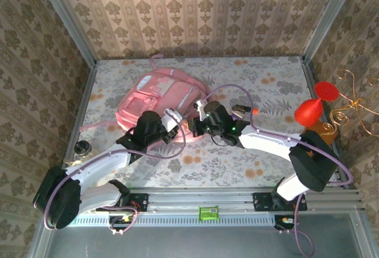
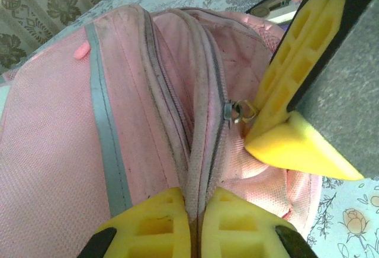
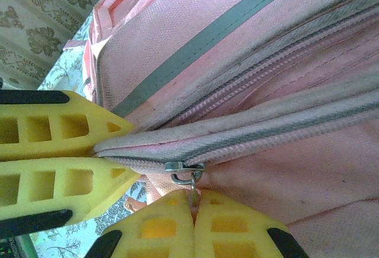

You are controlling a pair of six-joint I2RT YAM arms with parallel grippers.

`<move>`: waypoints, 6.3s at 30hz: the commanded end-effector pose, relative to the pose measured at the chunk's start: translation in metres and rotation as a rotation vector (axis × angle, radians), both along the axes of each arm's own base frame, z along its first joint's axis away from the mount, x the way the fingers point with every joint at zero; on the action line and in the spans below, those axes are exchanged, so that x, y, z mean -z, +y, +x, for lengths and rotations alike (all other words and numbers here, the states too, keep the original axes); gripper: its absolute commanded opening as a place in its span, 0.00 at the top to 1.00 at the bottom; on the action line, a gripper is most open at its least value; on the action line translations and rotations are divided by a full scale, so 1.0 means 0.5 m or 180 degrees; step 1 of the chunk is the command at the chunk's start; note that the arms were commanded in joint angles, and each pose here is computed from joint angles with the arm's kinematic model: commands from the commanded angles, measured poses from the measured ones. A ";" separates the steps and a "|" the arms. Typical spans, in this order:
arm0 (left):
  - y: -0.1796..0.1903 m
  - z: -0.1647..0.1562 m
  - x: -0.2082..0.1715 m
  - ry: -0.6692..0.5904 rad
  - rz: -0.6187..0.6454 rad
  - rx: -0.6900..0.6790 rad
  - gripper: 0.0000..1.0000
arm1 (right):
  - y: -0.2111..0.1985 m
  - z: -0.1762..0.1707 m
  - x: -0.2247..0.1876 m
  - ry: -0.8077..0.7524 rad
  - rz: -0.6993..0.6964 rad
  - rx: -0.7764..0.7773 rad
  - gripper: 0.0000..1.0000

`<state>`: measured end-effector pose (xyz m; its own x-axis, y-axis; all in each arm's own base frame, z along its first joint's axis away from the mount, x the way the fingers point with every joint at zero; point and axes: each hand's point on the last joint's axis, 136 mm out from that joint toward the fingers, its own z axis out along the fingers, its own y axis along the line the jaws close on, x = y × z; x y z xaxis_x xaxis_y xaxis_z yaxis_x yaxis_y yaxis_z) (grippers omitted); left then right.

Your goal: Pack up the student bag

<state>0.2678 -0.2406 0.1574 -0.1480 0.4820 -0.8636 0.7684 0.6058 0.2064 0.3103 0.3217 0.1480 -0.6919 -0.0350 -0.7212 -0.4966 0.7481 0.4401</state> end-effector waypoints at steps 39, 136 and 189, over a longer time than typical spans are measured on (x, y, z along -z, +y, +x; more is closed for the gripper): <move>-0.020 0.011 -0.097 0.0018 -0.0079 -0.0518 0.24 | -0.016 0.007 -0.099 0.0380 0.0410 -0.0165 1.00; 0.124 0.030 -0.022 0.0244 -0.0246 -0.0921 0.57 | -0.088 0.051 -0.040 0.0437 -0.0102 0.0389 1.00; 0.018 0.009 -0.102 -0.0163 -0.0576 0.0414 1.00 | 0.006 -0.070 -0.183 -0.0072 0.0390 -0.0356 1.00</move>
